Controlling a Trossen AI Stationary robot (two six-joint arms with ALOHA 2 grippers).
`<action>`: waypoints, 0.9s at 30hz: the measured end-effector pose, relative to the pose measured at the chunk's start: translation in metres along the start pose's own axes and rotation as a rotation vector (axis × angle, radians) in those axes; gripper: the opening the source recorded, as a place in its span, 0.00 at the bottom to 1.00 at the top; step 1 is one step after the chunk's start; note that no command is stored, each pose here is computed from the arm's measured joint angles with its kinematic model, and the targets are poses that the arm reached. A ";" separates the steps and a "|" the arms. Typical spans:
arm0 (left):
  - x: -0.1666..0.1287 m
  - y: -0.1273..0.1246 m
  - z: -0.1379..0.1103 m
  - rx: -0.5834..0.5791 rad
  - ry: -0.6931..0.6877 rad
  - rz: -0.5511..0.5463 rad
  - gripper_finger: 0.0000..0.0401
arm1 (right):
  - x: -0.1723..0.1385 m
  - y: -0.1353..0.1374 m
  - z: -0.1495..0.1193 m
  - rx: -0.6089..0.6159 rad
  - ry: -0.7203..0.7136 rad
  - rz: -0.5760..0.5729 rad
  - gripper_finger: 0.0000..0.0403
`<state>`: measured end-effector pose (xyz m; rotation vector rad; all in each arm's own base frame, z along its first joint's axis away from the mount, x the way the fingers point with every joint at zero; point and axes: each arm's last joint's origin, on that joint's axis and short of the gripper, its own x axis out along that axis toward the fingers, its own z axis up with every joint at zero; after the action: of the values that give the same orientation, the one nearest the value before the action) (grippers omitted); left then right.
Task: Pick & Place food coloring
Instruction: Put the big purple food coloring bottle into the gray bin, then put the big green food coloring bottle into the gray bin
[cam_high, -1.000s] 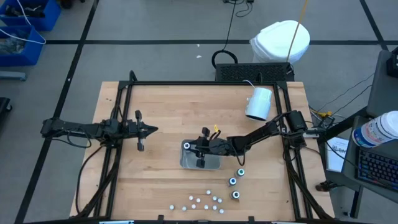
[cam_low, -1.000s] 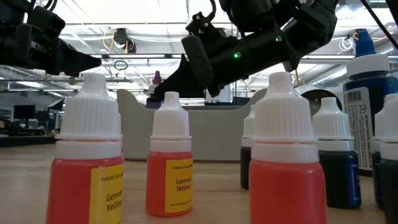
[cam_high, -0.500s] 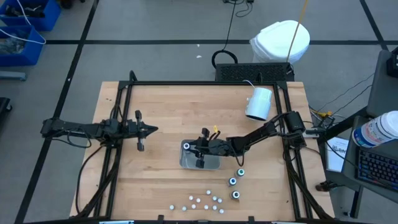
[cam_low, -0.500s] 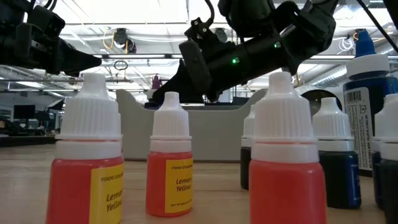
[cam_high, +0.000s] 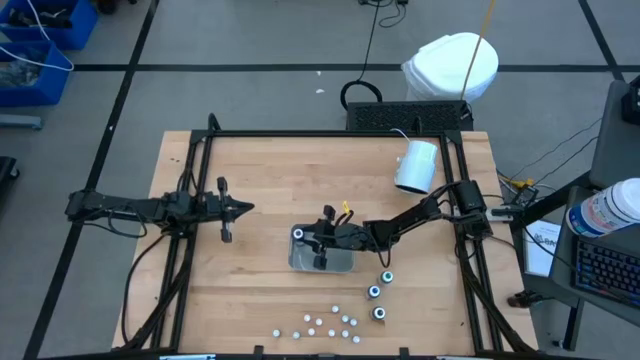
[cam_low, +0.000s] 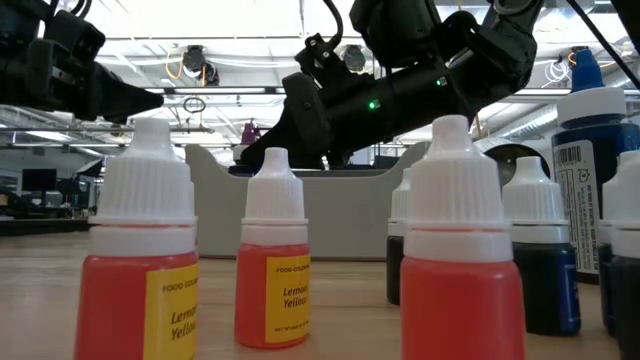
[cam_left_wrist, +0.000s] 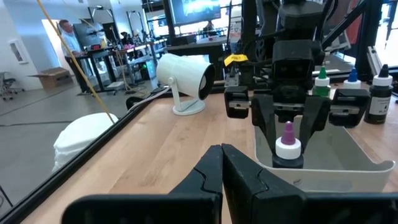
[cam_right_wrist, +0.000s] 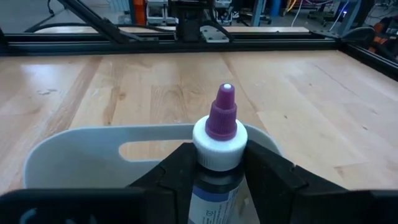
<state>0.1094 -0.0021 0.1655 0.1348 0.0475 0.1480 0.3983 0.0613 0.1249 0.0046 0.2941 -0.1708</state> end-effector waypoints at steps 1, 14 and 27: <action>0.000 0.000 0.000 0.000 0.001 0.000 0.02 | 0.000 0.000 0.000 0.000 0.000 0.000 0.35; 0.000 0.000 -0.001 -0.006 0.007 -0.002 0.02 | -0.018 0.005 0.027 -0.031 -0.006 0.020 0.49; 0.000 0.000 -0.003 -0.007 0.028 -0.006 0.02 | -0.123 0.036 0.112 -0.221 -0.077 0.090 0.49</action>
<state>0.1093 -0.0021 0.1627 0.1255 0.0749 0.1445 0.3212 0.1144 0.2670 -0.2070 0.2337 -0.0487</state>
